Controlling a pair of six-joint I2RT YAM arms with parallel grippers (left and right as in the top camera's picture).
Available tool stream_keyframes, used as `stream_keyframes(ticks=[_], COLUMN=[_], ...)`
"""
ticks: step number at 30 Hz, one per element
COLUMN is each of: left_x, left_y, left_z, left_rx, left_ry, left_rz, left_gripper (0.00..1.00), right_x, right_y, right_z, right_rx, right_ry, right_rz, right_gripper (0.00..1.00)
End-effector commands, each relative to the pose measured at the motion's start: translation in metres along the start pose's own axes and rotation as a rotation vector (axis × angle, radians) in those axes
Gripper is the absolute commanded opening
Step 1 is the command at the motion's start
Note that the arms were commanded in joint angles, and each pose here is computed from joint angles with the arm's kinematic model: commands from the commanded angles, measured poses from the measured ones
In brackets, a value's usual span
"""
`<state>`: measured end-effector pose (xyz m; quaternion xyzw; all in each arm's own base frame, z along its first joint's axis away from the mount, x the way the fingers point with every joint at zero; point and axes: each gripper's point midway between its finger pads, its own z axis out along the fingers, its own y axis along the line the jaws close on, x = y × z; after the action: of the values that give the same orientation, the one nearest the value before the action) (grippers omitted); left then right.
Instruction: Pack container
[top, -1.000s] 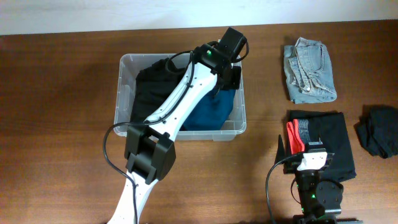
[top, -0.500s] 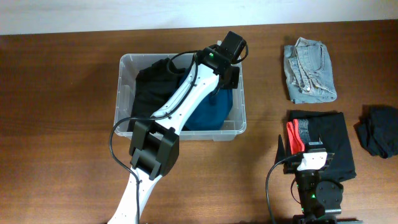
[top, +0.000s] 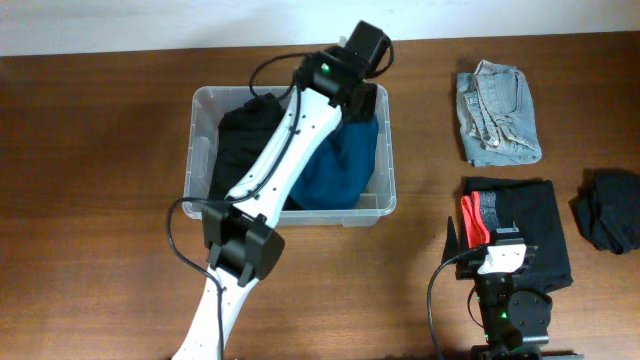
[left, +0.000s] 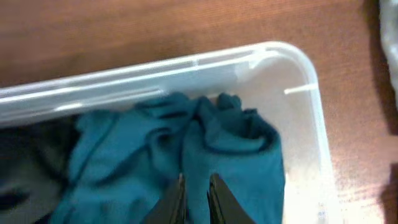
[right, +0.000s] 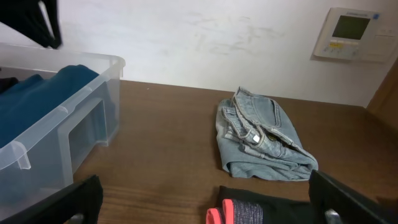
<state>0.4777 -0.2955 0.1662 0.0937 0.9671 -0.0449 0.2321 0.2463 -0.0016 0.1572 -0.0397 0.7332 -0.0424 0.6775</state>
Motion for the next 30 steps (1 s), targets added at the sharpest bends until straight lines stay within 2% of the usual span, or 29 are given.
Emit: stream_keyframes(ticks=[1, 7, 17, 30], left_x=[-0.004, 0.041, 0.071, 0.101], left_y=[0.013, -0.001, -0.034, -0.038], left_z=[-0.034, -0.029, -0.003, 0.042], left_rx=[-0.026, 0.069, 0.168, 0.118], left_ry=[-0.021, 0.183, 0.305, 0.409], left_rz=[0.012, 0.022, 0.043, 0.066], left_gripper=[0.15, 0.14, 0.14, 0.13], right_x=[0.002, 0.002, 0.002, 0.002], right_y=[-0.002, -0.002, -0.002, -0.002], right_z=[0.000, 0.000, 0.000, 0.000], right_rx=[0.011, 0.011, 0.011, 0.011], right_ry=[0.002, 0.002, 0.002, 0.002], right_rz=[-0.003, -0.003, -0.003, -0.003], right_gripper=[0.98, 0.98, 0.98, 0.98])
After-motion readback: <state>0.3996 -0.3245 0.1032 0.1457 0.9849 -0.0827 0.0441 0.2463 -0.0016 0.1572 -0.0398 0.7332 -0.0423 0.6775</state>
